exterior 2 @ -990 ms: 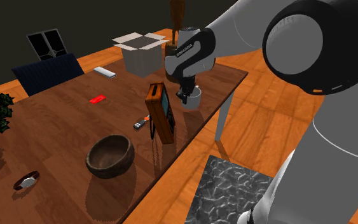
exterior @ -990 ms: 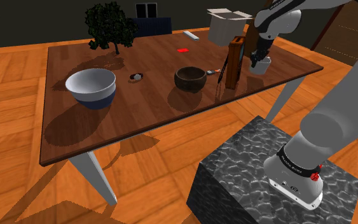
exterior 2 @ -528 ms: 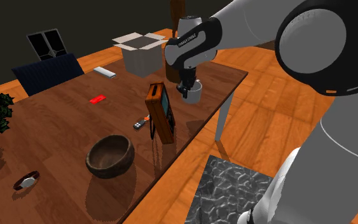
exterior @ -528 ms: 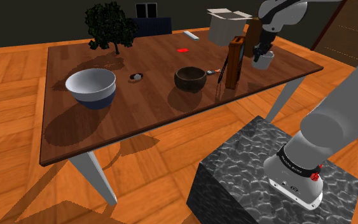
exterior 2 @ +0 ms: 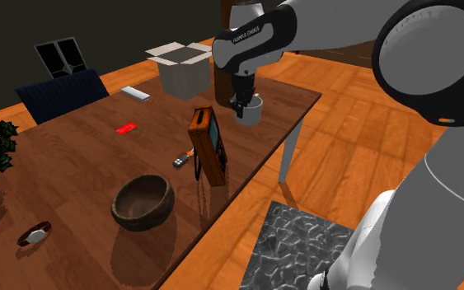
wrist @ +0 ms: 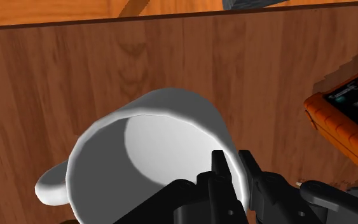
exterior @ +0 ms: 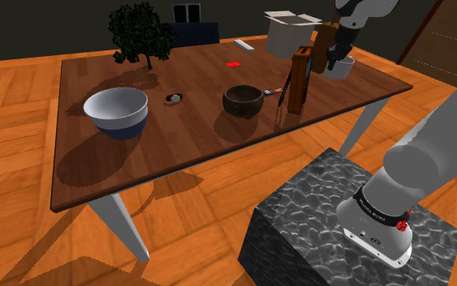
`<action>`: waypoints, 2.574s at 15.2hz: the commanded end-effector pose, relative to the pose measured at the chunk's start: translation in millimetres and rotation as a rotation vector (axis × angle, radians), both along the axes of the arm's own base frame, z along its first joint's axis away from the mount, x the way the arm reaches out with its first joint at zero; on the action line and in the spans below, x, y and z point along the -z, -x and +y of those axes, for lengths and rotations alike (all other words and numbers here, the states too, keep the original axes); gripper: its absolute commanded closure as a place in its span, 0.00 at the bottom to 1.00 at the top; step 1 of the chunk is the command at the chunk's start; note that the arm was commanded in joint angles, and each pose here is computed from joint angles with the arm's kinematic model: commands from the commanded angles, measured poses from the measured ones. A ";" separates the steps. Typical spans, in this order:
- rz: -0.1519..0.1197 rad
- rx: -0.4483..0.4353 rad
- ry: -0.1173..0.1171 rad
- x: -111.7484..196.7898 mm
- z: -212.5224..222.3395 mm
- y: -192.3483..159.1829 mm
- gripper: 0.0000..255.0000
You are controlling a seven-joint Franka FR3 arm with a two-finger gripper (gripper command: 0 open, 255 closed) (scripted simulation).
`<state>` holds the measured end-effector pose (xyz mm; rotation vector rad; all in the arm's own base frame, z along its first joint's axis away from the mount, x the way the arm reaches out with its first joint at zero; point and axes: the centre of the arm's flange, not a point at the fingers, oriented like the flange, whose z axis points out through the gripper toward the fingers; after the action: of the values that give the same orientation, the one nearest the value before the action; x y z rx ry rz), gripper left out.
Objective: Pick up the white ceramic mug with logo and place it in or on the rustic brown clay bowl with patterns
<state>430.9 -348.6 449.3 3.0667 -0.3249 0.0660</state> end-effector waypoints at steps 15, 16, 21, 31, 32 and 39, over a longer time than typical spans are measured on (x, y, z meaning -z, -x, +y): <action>0.000 0.000 0.000 -63.1 49.6 -16.3 1.00; 0.000 0.000 0.000 -63.6 62.2 -20.4 1.00; 0.000 0.000 0.000 -65.7 124.9 -40.6 1.00; 0.000 0.000 0.000 -70.0 250.5 -81.2 1.00; 0.000 0.000 0.000 -70.5 263.0 -85.3 1.00; 0.000 0.000 0.000 -73.5 350.9 -113.7 1.00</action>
<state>543.7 -12.4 523.4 3.0665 -0.3246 0.0665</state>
